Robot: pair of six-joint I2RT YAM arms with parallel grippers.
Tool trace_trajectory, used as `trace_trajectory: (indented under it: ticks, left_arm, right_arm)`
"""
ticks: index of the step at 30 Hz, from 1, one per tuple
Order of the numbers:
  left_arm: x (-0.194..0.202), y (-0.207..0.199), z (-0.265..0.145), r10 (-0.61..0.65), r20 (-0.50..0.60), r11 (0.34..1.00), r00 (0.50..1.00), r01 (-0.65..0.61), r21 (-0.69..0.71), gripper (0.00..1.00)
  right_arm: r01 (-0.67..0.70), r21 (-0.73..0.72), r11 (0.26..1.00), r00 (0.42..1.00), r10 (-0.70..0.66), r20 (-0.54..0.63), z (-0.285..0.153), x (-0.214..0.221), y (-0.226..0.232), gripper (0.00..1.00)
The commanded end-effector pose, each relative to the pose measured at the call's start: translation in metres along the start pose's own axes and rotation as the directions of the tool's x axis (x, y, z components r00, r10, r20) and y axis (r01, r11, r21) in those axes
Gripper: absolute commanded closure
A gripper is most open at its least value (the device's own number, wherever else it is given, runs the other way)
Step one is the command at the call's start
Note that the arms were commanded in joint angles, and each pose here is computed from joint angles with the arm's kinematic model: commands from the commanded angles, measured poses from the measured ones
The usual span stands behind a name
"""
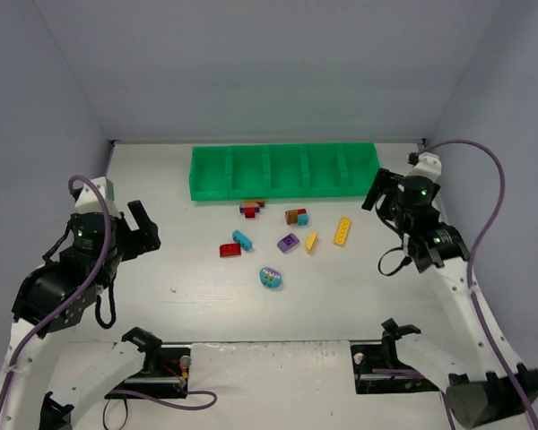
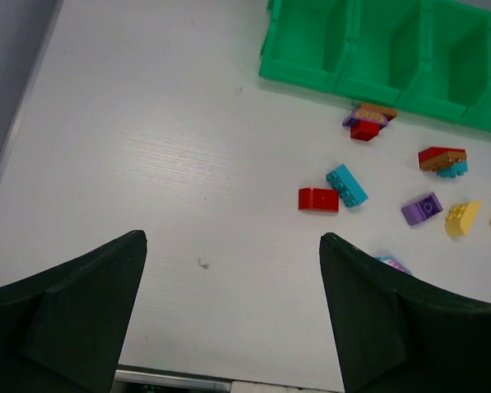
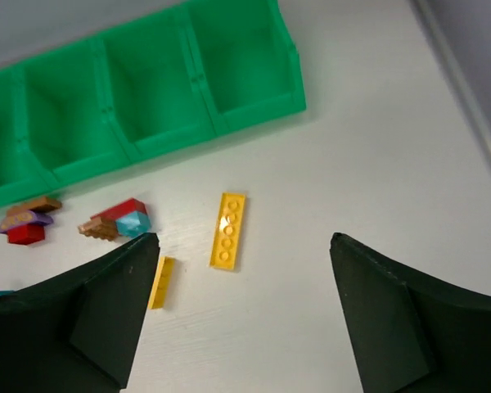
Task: Sort the legos into containers by color
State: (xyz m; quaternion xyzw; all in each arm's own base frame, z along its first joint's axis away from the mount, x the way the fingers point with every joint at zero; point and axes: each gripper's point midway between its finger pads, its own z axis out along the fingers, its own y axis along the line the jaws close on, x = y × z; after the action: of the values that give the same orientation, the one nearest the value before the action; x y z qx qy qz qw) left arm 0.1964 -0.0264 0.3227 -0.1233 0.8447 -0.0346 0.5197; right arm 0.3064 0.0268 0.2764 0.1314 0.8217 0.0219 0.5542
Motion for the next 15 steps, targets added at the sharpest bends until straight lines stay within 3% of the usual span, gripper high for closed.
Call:
trace_trajectory:
  ticks: [1,2,9,15]
  left_arm:
    - [0.012,-0.017,0.011,-0.032,-0.064,0.998,0.997,0.035,0.044,0.20]
    - [0.015,-0.018,0.013,-0.028,-0.075,0.998,0.997,0.032,0.047,0.20]
    - [0.033,-0.019,0.020,-0.027,-0.127,0.998,0.991,0.033,0.046,0.20]
    - [0.043,-0.023,0.024,-0.020,-0.165,0.998,0.986,0.030,0.055,0.20]
  right_arm:
    - [-0.085,0.061,0.995,0.991,0.091,-0.095,0.033,0.031,0.002,0.20]
    - [-0.109,0.085,0.990,0.986,0.118,-0.115,0.039,0.039,0.001,0.25]
    - [-0.114,0.218,0.969,0.938,0.177,-0.297,0.094,0.110,0.002,0.30]
    - [-0.109,0.212,0.971,0.887,0.191,-0.420,0.131,0.159,0.019,0.34]
